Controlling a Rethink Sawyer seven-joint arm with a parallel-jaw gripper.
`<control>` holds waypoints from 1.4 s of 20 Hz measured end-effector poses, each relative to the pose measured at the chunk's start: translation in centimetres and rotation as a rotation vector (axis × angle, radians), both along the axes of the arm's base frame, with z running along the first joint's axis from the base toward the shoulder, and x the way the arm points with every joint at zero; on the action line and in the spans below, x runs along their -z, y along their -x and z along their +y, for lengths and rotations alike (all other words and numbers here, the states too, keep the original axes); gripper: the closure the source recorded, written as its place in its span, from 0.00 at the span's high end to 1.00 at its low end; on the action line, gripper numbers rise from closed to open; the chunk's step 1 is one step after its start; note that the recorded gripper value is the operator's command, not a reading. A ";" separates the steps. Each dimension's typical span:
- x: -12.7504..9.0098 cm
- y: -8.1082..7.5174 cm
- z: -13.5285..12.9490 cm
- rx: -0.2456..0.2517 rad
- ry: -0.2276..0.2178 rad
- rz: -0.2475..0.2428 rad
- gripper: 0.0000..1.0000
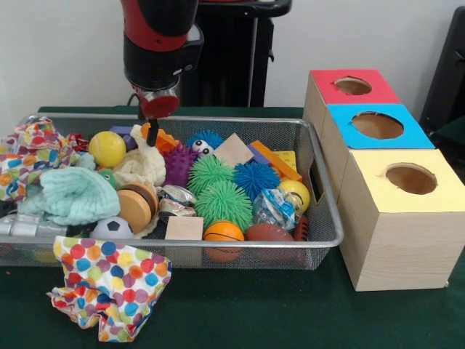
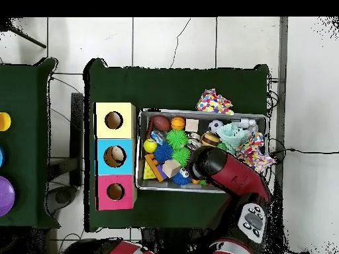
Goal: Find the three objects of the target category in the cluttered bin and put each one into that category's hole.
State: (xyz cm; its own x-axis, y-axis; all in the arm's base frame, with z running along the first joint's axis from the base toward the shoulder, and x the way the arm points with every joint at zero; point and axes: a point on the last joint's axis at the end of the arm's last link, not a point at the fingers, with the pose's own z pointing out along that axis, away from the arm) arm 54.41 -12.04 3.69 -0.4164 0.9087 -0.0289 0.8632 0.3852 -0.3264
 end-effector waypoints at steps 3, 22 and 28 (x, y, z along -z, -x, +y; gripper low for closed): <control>-0.3 -0.2 0.0 0.042 -0.013 -0.017 1.00; -2.0 -3.5 4.4 -0.055 0.011 -0.049 1.00; -2.2 -4.4 6.5 -0.095 0.008 -0.053 1.00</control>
State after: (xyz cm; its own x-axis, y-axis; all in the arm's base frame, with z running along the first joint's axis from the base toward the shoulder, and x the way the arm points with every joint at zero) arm 58.80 -5.54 5.93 -0.4985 0.8648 -0.0605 0.8389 0.4636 -0.2852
